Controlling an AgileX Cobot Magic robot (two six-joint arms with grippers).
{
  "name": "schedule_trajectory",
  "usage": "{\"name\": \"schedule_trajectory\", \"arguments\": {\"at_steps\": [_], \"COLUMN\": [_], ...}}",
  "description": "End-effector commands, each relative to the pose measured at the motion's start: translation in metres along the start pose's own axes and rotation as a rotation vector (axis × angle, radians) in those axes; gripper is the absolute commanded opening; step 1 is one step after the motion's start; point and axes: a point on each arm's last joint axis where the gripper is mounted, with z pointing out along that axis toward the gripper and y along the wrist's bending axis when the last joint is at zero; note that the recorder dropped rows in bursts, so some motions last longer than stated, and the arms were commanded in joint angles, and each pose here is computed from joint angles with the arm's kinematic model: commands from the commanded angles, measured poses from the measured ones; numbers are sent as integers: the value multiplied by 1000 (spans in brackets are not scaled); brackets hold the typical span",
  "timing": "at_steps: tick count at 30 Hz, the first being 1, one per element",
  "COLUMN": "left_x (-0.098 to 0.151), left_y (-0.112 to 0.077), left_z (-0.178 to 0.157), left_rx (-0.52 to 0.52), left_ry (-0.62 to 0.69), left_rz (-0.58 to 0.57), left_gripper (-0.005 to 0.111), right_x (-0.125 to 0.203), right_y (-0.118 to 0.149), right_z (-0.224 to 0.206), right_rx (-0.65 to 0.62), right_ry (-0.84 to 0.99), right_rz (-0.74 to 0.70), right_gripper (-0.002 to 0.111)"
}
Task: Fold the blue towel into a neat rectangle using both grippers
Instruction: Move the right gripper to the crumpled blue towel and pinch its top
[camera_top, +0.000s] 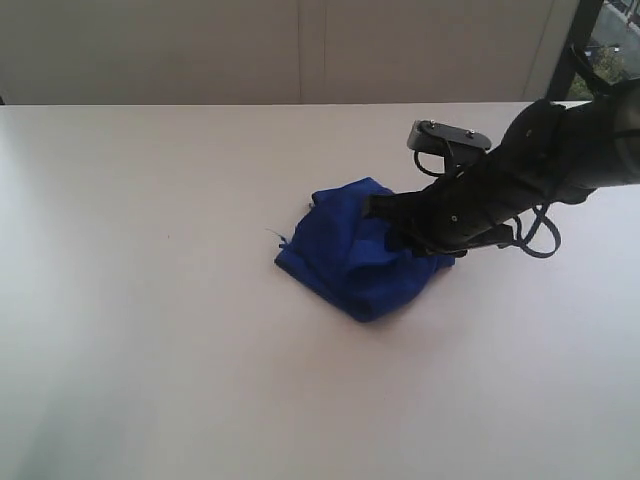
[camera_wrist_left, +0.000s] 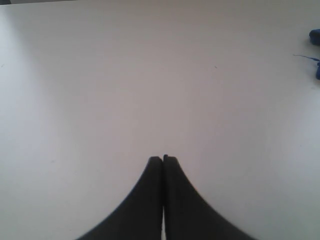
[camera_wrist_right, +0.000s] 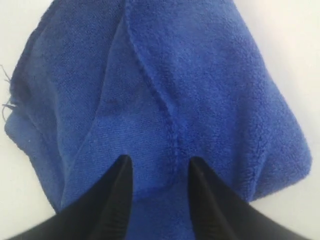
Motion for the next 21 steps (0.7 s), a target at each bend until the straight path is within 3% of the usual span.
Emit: {"name": "schedule_trajectory", "arguments": {"at_steps": [1, 7, 16, 21], "left_x": [2, 2, 2, 2], "left_y": [0, 0, 0, 0], "left_z": [1, 1, 1, 1], "left_rx": [2, 2, 2, 2], "left_ry": [4, 4, 4, 4], "left_rz": [-4, -4, -4, -4], "left_gripper": [0, 0, 0, 0], "right_x": [-1, 2, -7, -11], "right_y": [0, -3, 5, 13], "right_z": [7, 15, -5, -26], "right_rx": [-14, -13, -36, -60], "right_ry": [-7, 10, -62, -92], "right_rz": [66, 102, 90, -41], "right_gripper": [36, 35, 0, 0]}}
